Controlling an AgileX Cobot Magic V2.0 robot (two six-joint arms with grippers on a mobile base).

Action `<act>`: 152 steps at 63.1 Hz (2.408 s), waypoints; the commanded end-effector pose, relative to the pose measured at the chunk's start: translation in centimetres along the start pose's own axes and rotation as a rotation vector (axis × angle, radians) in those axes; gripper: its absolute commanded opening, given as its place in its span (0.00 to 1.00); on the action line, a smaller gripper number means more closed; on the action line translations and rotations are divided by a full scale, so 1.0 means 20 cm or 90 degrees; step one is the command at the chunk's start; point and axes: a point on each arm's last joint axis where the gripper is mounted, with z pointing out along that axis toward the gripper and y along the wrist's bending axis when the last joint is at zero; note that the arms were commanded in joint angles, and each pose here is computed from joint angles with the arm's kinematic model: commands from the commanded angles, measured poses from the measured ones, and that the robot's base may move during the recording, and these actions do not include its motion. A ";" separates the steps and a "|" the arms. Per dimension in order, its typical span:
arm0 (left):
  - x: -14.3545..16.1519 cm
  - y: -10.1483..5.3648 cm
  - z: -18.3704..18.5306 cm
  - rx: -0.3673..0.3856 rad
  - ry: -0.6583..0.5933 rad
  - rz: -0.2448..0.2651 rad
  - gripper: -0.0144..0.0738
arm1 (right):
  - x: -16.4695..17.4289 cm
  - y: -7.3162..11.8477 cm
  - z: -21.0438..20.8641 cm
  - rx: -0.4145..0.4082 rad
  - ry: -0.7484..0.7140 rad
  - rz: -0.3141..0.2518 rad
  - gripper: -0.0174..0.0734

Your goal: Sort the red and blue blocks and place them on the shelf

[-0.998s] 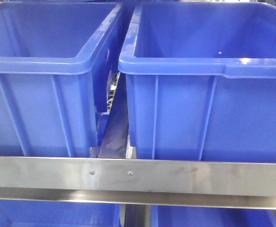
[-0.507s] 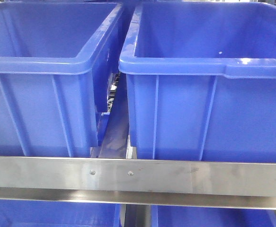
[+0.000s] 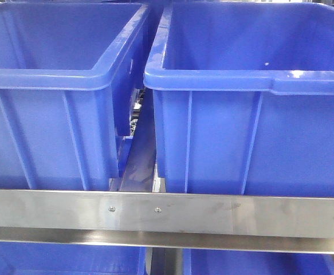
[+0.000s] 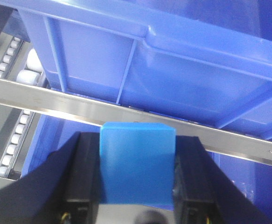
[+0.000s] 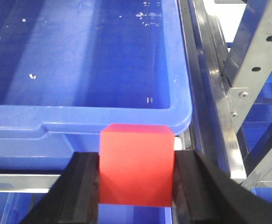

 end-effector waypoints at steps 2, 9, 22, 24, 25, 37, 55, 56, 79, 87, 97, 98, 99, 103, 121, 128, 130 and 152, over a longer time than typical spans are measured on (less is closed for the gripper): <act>-0.08 -0.03 -0.03 0.023 -0.065 -0.004 0.30 | -0.08 0.00 -0.02 -0.002 -0.066 -0.006 0.26; -0.08 -0.03 -0.03 0.023 -0.065 -0.004 0.30 | -0.08 0.00 -0.02 -0.002 -0.066 -0.006 0.26; -0.08 -0.03 -0.03 0.023 -0.065 -0.004 0.30 | -0.08 0.01 -0.02 -0.004 -0.066 -0.006 0.26; -0.08 -0.03 -0.03 0.023 -0.065 -0.004 0.30 | -0.08 0.01 -0.02 -0.004 -0.066 -0.006 0.26; -0.08 -0.03 -0.03 0.023 -0.065 -0.004 0.30 | -0.08 0.01 -0.02 -0.004 -0.066 -0.006 0.26; -0.07 -0.03 -0.03 0.030 -0.063 0.001 0.30 | -0.08 0.01 -0.02 -0.004 -0.066 -0.006 0.26; -0.07 -0.03 -0.03 0.031 -0.063 0.001 0.30 | -0.08 0.01 -0.02 -0.004 -0.066 -0.006 0.26; -0.07 -0.03 -0.03 0.031 -0.063 0.001 0.30 | -0.08 0.01 -0.02 -0.004 -0.066 -0.006 0.26; -0.07 -0.03 -0.03 0.031 -0.063 0.001 0.30 | -0.08 0.01 -0.02 -0.004 -0.066 -0.006 0.26; -0.07 -0.03 -0.03 0.031 -0.063 0.001 0.30 | -0.08 0.01 -0.02 -0.004 -0.066 -0.006 0.26; -0.07 -0.03 -0.03 0.031 -0.063 0.001 0.30 | -0.08 0.01 -0.02 -0.004 -0.066 -0.006 0.26; -0.07 -0.03 -0.03 0.031 -0.063 0.001 0.30 | -0.08 0.01 -0.02 -0.004 -0.066 -0.006 0.26; -0.07 -0.03 -0.03 0.031 -0.063 0.001 0.30 | -0.08 0.01 -0.02 -0.004 -0.066 -0.006 0.26; -0.07 -0.03 -0.03 0.031 -0.063 0.001 0.30 | -0.08 0.01 -0.02 -0.004 -0.066 -0.006 0.26; -0.09 -0.04 -0.03 0.038 -0.081 0.000 0.30 | -0.08 0.01 -0.02 -0.005 -0.073 -0.006 0.26; -0.09 -0.04 -0.03 0.043 -0.087 -0.004 0.30 | -0.08 0.01 -0.02 -0.005 -0.074 -0.006 0.26; -0.09 -0.04 -0.03 0.044 -0.090 -0.004 0.30 | -0.08 0.01 -0.02 -0.005 -0.074 -0.006 0.26; -0.20 -0.07 -0.09 0.068 -0.169 0.001 0.30 | -0.12 0.01 -0.04 -0.007 -0.095 -0.006 0.26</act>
